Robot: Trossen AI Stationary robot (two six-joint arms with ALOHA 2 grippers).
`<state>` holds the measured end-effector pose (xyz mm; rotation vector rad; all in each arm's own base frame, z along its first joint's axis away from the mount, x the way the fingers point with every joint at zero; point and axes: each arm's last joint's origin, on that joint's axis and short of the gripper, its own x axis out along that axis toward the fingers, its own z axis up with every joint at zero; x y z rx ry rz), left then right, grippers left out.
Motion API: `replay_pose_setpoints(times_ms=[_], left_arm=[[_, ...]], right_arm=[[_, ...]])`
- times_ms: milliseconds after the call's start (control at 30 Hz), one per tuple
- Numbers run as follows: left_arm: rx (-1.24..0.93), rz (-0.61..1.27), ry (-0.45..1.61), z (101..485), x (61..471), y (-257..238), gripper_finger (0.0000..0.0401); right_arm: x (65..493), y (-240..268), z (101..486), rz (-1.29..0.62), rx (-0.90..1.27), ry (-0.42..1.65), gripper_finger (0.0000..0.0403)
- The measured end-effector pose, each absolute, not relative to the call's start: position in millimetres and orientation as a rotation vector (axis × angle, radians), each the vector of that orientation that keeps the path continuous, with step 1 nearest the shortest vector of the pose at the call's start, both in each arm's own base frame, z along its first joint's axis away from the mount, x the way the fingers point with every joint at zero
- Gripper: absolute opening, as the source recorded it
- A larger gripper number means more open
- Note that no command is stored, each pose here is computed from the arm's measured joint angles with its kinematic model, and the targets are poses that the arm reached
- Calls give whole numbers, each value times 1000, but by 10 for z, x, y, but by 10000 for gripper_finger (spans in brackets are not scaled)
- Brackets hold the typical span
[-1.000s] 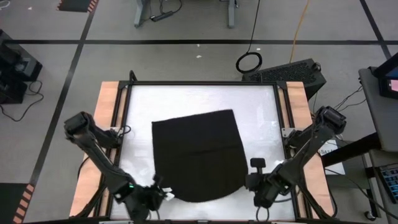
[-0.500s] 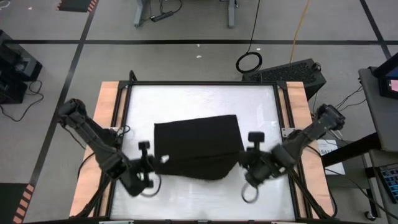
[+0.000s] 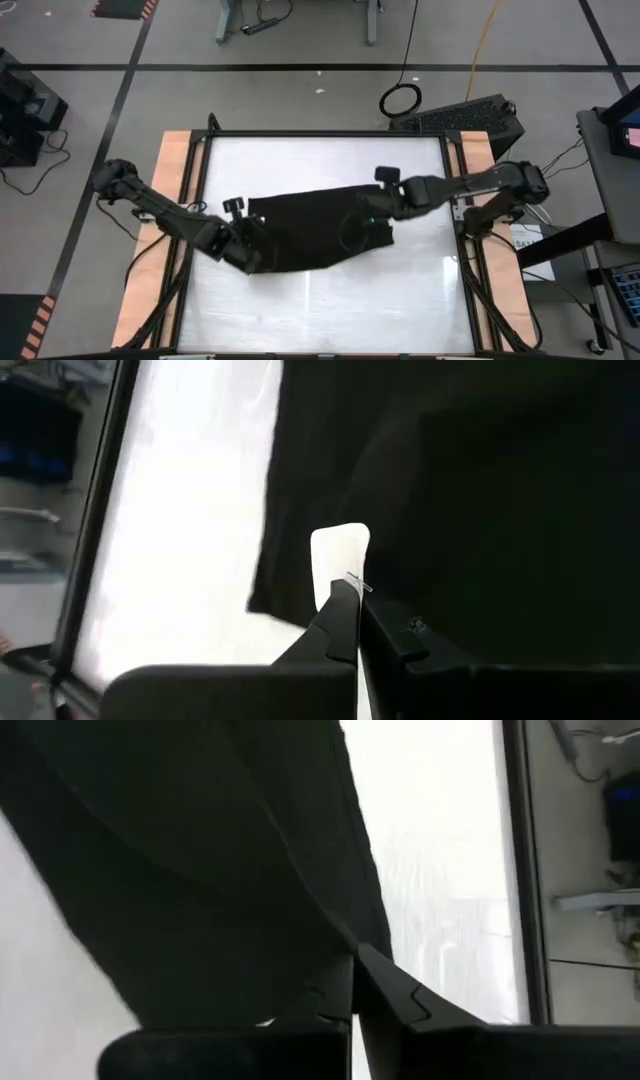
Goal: Roll napkin
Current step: Roll the black napkin
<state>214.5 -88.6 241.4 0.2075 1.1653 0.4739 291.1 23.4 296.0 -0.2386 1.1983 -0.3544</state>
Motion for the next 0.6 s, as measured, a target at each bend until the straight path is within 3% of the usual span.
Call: replay_pose_setpoints(times_ms=[300, 600], left_arm=[[129, 526, 1301, 1966, 2172, -401, 0], [145, 668, 1303, 1827, 2150, -79, 0]], right_arm=[[2942, -272, 2629, -355, -166, 1228, 0], [2768, -563, 2157, -386, -116, 1317, 0]])
